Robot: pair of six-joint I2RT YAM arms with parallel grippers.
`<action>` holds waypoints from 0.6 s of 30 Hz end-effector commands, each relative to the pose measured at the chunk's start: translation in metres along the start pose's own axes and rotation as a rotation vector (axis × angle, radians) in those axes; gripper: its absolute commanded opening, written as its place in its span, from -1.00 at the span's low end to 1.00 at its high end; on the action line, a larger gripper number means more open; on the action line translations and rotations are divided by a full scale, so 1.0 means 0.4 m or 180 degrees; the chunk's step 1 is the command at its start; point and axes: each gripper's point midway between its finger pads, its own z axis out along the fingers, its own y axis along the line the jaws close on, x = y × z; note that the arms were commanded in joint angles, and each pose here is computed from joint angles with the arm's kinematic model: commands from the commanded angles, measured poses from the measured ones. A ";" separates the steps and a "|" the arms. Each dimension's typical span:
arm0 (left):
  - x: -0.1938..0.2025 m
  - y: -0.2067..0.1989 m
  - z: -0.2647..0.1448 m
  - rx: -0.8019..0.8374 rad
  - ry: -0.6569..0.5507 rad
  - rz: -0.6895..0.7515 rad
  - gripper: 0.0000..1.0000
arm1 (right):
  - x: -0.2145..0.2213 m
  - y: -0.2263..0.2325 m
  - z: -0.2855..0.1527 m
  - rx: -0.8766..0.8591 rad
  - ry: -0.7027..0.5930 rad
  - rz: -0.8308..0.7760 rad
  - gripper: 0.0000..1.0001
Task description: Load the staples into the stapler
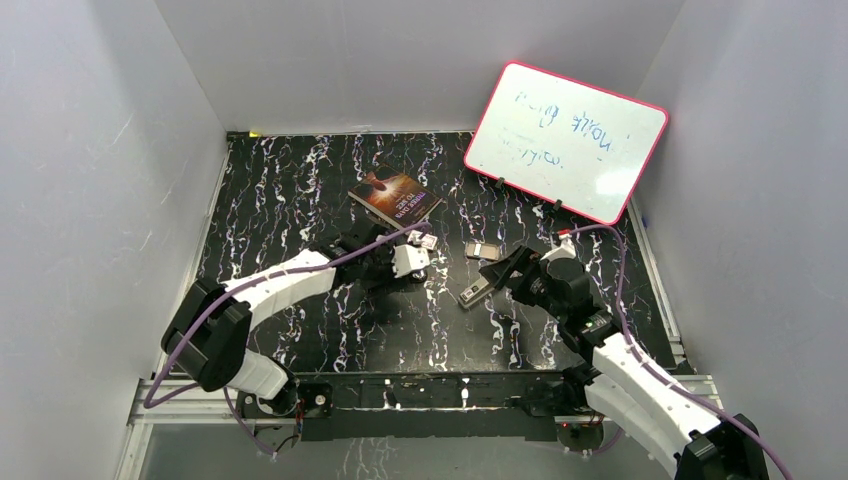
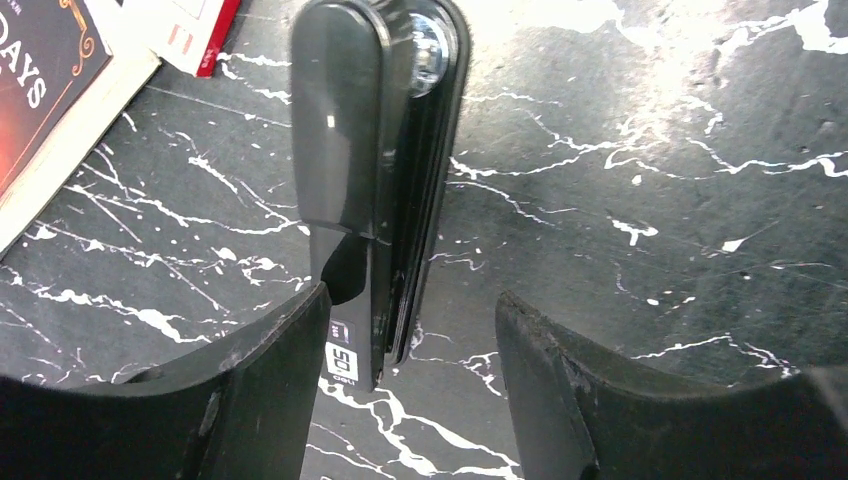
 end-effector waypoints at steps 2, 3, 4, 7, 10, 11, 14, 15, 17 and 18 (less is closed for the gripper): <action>0.024 0.054 -0.001 -0.0138 0.0046 0.0030 0.19 | 0.012 0.048 -0.001 -0.0331 0.0144 -0.0151 0.81; 0.019 0.066 -0.002 -0.0163 0.0005 0.0030 0.18 | 0.016 0.056 0.000 -0.0376 0.0183 -0.0151 0.81; 0.016 0.078 -0.004 -0.0190 -0.0034 0.0021 0.17 | 0.020 0.062 0.000 -0.0412 0.0223 -0.0155 0.81; -0.005 0.103 -0.014 -0.0204 -0.0167 0.0016 0.15 | 0.026 0.070 0.002 -0.0477 0.0266 -0.0157 0.81; -0.027 0.104 -0.029 -0.0149 -0.0268 0.0088 0.11 | 0.028 0.065 0.002 -0.0481 0.0261 -0.0204 0.81; -0.031 0.107 -0.034 -0.0163 -0.0291 0.0109 0.10 | 0.027 0.065 0.002 -0.0490 0.0249 -0.0239 0.81; -0.033 0.115 -0.038 -0.0192 -0.0332 0.0208 0.09 | 0.029 0.065 0.000 -0.0505 0.0244 -0.0251 0.81; -0.031 0.112 -0.034 -0.0168 -0.0324 0.0241 0.09 | 0.029 0.066 0.000 -0.0519 0.0242 -0.0255 0.81; -0.023 0.102 -0.024 -0.0059 -0.0283 0.0279 0.08 | 0.031 0.069 -0.001 -0.0540 0.0257 -0.0261 0.81; -0.018 0.094 -0.018 0.0027 -0.0252 0.0291 0.08 | 0.033 0.068 -0.001 -0.0542 0.0267 -0.0260 0.81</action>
